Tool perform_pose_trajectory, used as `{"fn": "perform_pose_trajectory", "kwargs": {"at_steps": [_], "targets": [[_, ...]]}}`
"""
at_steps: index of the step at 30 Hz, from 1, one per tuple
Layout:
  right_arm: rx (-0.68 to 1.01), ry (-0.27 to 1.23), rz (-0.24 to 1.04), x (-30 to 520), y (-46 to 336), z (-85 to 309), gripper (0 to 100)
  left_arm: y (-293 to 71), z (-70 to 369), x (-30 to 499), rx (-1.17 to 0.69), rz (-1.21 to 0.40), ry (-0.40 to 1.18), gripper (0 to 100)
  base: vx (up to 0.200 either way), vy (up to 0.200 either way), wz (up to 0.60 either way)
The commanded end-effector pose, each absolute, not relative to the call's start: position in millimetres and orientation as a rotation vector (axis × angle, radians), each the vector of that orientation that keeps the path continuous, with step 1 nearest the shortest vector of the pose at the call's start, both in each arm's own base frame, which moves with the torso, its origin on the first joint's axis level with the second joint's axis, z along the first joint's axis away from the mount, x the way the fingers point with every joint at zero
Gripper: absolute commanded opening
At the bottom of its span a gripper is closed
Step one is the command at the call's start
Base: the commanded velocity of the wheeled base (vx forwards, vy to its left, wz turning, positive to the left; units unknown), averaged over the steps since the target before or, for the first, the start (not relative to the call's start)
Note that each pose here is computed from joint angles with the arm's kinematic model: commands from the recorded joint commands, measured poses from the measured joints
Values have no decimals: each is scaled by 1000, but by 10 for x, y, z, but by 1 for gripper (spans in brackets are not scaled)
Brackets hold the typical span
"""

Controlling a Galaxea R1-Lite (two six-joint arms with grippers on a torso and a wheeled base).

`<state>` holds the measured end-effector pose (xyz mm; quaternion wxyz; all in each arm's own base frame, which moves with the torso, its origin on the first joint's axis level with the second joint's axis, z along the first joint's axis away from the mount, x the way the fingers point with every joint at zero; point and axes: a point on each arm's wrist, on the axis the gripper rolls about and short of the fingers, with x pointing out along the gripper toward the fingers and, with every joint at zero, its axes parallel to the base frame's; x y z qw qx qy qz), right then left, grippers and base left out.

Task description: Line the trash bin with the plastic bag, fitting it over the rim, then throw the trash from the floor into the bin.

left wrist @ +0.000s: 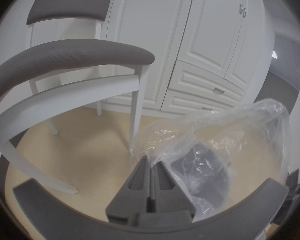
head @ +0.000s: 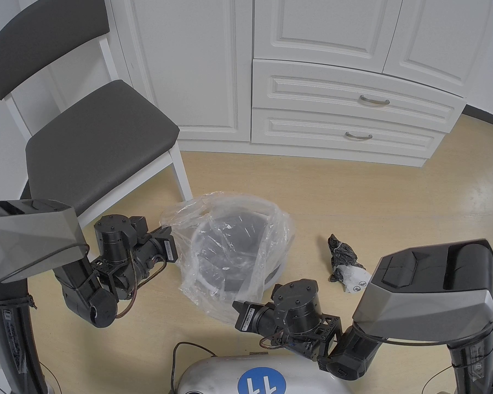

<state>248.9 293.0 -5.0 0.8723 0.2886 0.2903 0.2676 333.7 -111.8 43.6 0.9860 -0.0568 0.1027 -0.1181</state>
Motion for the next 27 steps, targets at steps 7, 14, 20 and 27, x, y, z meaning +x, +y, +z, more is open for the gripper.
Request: {"fn": "perform_pose_trajectory", "kwargs": {"at_steps": [7,14,20,27], "targets": [[610,621,504,2703,2915,-62,0,-1013,558,3245,-90,-223,273,0,0,0,0],[605,712,329,3145,2746,-98,0,-1126,317,3376,-84,-226,316,0,0,0,0],[635,767,247,3322,2734,-39,0,-1217,187,3432,-79,-223,333,0,0,0,0],[656,747,229,3346,2698,54,0,-1419,10,3611,-163,-162,323,0,0,0,0]]}}
